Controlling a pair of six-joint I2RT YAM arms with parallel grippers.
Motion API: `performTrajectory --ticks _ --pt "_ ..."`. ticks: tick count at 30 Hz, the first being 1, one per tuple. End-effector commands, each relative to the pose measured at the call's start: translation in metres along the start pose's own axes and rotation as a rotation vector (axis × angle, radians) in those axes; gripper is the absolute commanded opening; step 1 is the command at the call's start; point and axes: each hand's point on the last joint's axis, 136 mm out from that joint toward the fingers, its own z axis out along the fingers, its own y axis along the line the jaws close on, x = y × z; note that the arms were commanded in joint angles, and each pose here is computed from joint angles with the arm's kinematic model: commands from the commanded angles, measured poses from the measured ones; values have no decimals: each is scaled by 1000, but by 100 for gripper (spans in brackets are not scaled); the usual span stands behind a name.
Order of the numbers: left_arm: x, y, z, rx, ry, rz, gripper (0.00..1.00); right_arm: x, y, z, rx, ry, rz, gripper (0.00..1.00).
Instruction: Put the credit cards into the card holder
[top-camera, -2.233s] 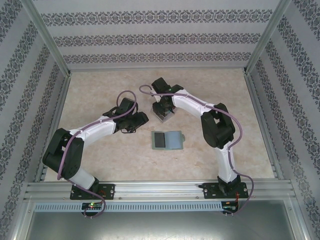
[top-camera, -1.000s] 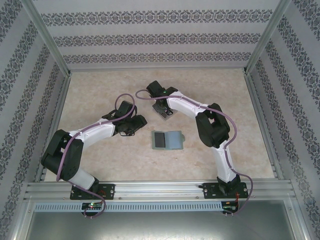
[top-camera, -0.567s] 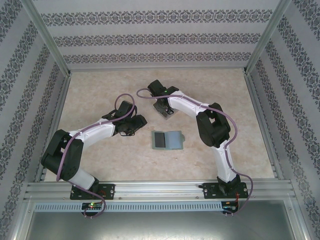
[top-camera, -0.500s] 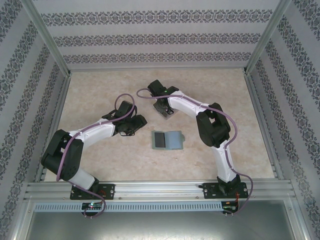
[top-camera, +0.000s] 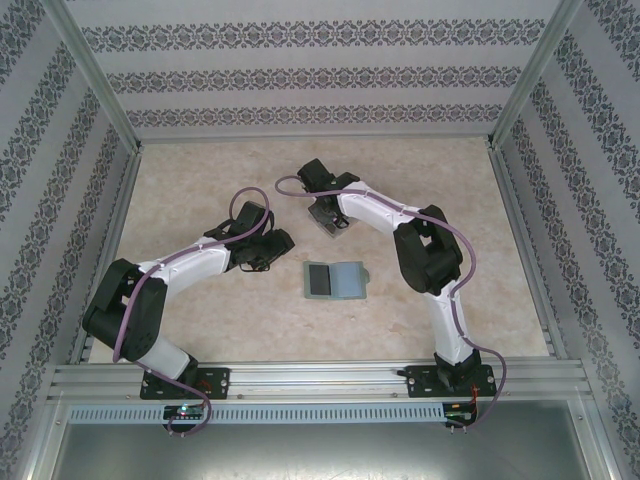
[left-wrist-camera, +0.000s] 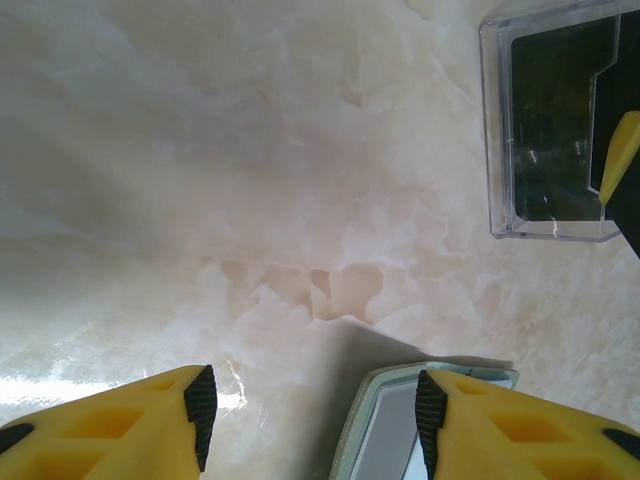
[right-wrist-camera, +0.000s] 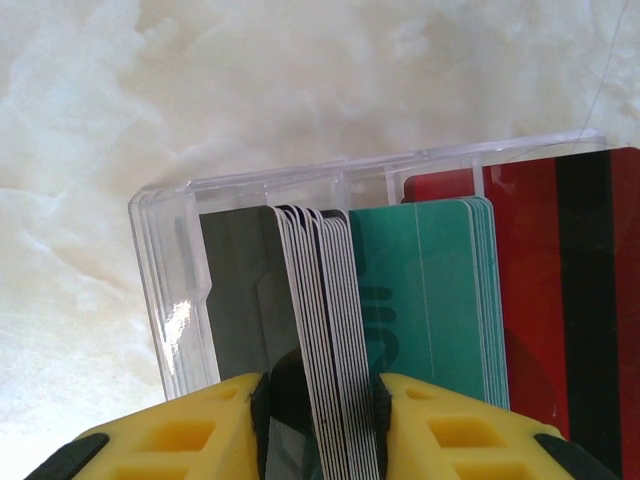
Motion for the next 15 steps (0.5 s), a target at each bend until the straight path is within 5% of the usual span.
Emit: performTrajectory --ticks 1,15 --pt "-6 -4 1 20 -9 -14 57 -6 -15 -14 30 -33 37 33" --pt "-5 -4 3 21 -3 -16 57 -3 -7 -12 -30 -20 39 34"
